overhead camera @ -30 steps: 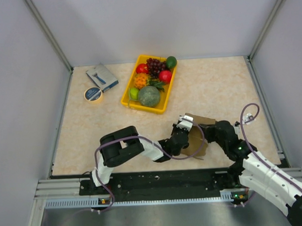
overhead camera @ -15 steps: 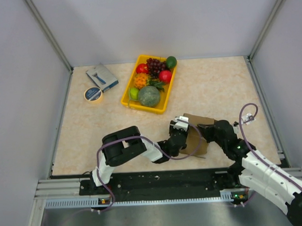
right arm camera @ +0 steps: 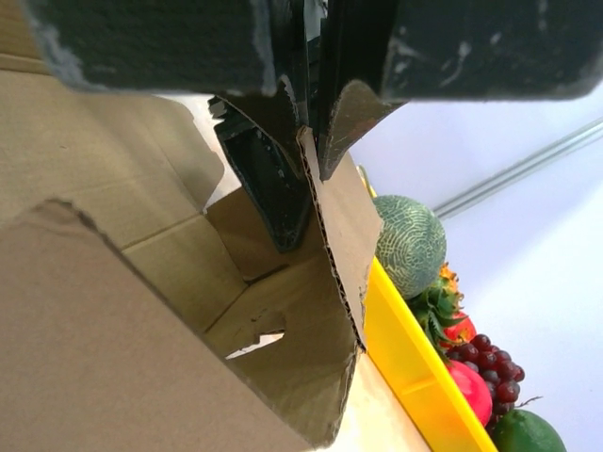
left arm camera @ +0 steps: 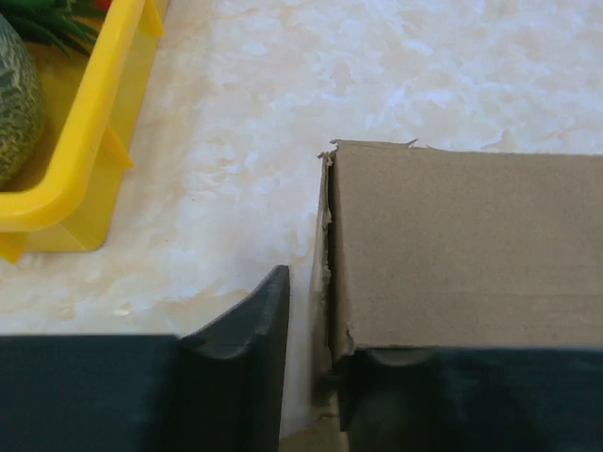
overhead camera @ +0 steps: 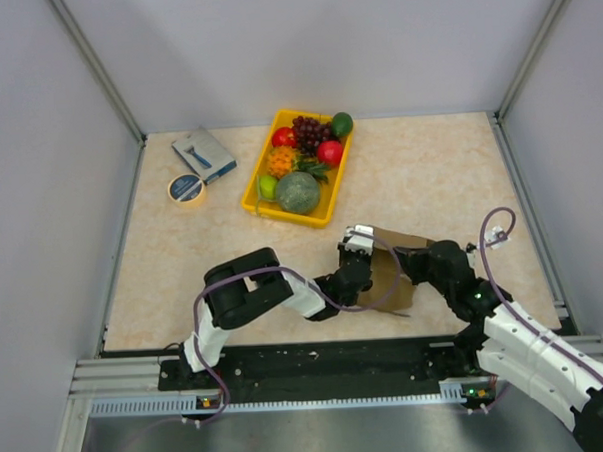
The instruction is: Fold the paper box
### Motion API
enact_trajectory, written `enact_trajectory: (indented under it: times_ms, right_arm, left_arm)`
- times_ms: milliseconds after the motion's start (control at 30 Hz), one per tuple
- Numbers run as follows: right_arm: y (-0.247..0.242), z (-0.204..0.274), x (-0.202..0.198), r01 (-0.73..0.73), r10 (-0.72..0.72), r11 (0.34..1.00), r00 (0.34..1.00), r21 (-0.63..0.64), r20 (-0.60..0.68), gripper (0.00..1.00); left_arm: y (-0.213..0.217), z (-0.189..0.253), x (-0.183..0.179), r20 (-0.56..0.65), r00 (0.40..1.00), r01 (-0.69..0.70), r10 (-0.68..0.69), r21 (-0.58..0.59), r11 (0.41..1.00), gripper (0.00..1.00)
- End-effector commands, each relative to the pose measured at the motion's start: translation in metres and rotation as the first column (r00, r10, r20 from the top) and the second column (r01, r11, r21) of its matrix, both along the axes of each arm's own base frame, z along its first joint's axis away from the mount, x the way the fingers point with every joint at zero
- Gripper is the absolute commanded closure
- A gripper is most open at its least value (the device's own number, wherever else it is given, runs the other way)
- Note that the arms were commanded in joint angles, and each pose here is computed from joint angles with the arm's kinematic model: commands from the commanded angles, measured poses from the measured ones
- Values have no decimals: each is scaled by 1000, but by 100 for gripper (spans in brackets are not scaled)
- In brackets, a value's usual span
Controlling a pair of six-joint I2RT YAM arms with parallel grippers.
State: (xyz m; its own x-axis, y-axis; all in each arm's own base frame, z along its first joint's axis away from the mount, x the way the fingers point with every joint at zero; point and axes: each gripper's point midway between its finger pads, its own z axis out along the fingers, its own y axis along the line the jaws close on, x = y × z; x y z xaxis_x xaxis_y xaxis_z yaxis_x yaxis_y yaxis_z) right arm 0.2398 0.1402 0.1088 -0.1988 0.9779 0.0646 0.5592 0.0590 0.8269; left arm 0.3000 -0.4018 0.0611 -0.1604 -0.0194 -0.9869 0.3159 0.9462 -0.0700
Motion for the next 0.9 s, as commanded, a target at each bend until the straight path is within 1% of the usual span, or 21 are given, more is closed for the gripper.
enact_trajectory:
  times_ms: [0, 33, 67, 200, 300, 333, 367, 433, 467, 533, 567, 600, 633, 667, 700, 733, 767, 800, 833, 867]
  right_arm:
    - [3, -19, -14, -44, 42, 999, 996, -22, -76, 100]
    - [3, -19, -14, -41, 39, 999, 996, -23, -75, 100]
    - [3, -20, -14, -43, 41, 999, 996, -25, -76, 100]
    - [5, -15, -12, -42, 41, 999, 997, -15, -64, 100]
    - [5, -17, -11, -41, 40, 999, 997, -19, -66, 100]
    - [4, -18, -12, -42, 41, 999, 997, -24, -67, 100]
    - [4, -18, -11, -44, 42, 999, 997, -23, -63, 100]
    - [4, -22, -12, -45, 43, 999, 997, -26, -65, 100]
    - [4, -23, -12, -47, 45, 999, 997, -26, -61, 100]
    - [4, -24, -12, -57, 54, 998, 997, -41, -56, 100]
    - [3, -24, -11, -57, 54, 997, 997, -46, -50, 100]
    - [3, -22, -10, -55, 53, 997, 998, -46, -43, 100]
    - [4, -22, -9, -64, 62, 996, 998, -58, -34, 100]
    - [4, -22, -9, -67, 66, 996, 997, -61, -30, 100]
    - [5, -20, -8, -71, 69, 995, 997, -63, -23, 100]
    - [5, -21, -8, -80, 78, 994, 997, -79, -21, 99]
    - [5, -21, -8, -87, 86, 992, 996, -88, -18, 99]
    - [6, -18, -6, -93, 94, 991, 996, -93, -3, 95]
    - [6, -17, -5, -113, 114, 986, 993, -119, 8, 93]
    - [7, -15, -4, -118, 121, 985, 992, -130, 18, 91]
  left_arm:
    - [-2, 17, 20, 31, 998, -45, 48, -90, 995, 89]
    - [-3, 16, 21, 30, 998, -44, 47, -93, 995, 96]
    - [-1, 15, 23, 31, 998, -56, 59, -93, 994, 100]
    - [1, 9, 23, 55, 997, -43, 48, -83, 996, 100]
    - [3, 6, 19, 48, 998, -26, 29, -75, 997, 100]
    - [3, 4, 18, 38, 999, -19, 21, -63, 998, 91]
    - [4, 13, 16, 34, 999, -18, 20, -80, 997, 78]
    - [8, 11, 7, 2, 1000, 16, -16, -95, 995, 55]
    - [9, 23, 3, 2, 999, 39, -39, -113, 993, 35]
    - [7, 20, -11, -36, 992, 113, -118, -110, 987, 28]
    - [10, 26, -17, -54, 988, 135, -142, -116, 984, 26]
    - [16, 18, -27, -74, 981, 170, -178, -101, 980, 26]
    - [16, 20, -36, -81, 973, 208, -217, -109, 972, 25]
    - [20, 34, -43, -73, 970, 222, -233, -132, 966, 25]
    - [32, 24, -53, -98, 962, 242, -253, -114, 964, 25]
    - [31, 24, -64, -110, 943, 301, -315, -122, 946, 25]
    - [35, 35, -72, -107, 932, 331, -346, -136, 934, 25]
    - [45, 25, -83, -134, 916, 366, -379, -114, 924, 25]
    - [46, 28, -92, -138, 898, 404, -418, -121, 907, 25]
    - [43, 42, -106, -129, 861, 473, -492, -152, 868, 26]
